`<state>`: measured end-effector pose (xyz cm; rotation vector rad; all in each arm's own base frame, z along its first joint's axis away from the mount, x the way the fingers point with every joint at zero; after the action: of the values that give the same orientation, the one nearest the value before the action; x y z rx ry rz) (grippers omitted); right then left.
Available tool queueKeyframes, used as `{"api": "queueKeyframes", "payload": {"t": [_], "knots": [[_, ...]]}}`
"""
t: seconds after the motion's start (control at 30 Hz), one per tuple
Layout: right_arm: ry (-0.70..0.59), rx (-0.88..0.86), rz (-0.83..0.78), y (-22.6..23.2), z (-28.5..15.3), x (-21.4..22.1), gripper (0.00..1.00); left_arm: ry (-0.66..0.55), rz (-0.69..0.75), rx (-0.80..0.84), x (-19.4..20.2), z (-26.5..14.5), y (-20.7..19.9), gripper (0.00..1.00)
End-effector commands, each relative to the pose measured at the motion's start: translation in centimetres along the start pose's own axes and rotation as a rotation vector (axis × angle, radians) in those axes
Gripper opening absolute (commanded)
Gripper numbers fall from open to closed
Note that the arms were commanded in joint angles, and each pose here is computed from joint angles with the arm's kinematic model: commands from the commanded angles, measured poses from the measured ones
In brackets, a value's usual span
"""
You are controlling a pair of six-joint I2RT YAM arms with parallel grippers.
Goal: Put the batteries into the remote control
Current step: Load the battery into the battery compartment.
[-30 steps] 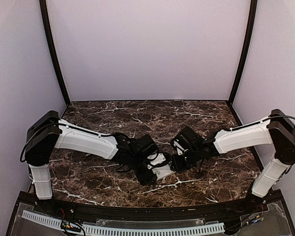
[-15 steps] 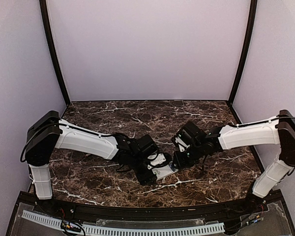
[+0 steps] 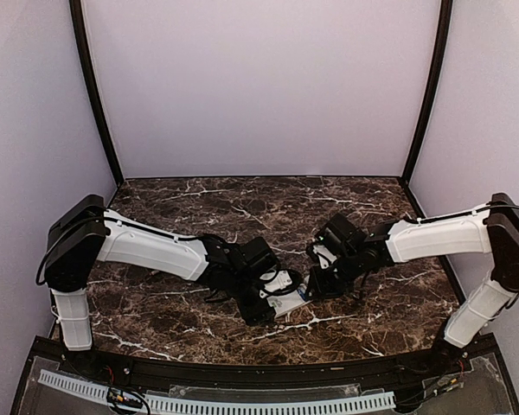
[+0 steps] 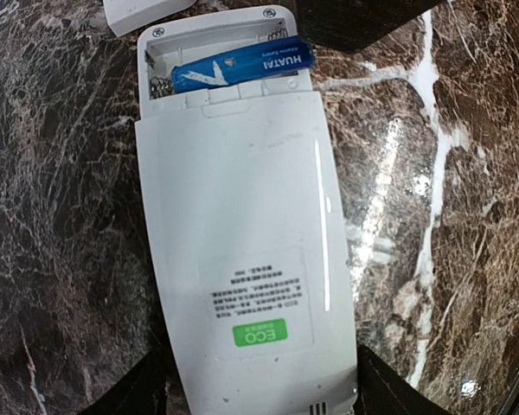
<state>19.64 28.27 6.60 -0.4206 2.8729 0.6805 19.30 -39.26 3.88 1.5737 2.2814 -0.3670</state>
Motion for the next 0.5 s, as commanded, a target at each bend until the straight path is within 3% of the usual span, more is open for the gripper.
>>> {"api": "queueKeyframes", "payload": {"t": [0.0,0.47], "knots": [[0.012,0.000,0.012,-0.11,0.68,0.02,0.21,0.081,0.001,-0.003,2.23,1.07,0.07,0.72],[0.017,0.004,0.005,-0.19,1.36,-0.18,0.14,0.081,0.000,-0.003,2.22,1.07,0.13,0.72]]}}
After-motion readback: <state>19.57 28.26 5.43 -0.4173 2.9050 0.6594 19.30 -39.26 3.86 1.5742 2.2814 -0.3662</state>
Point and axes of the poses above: each gripper's point midway between its finger pads, its own z axis out along the fingers, its own y axis along the line the jaws close on, x = y × z, the point moved 2 cm from there along -z, back along the fingers, and after that the axes turned 1 degree about -z, right-handed, at the moved point
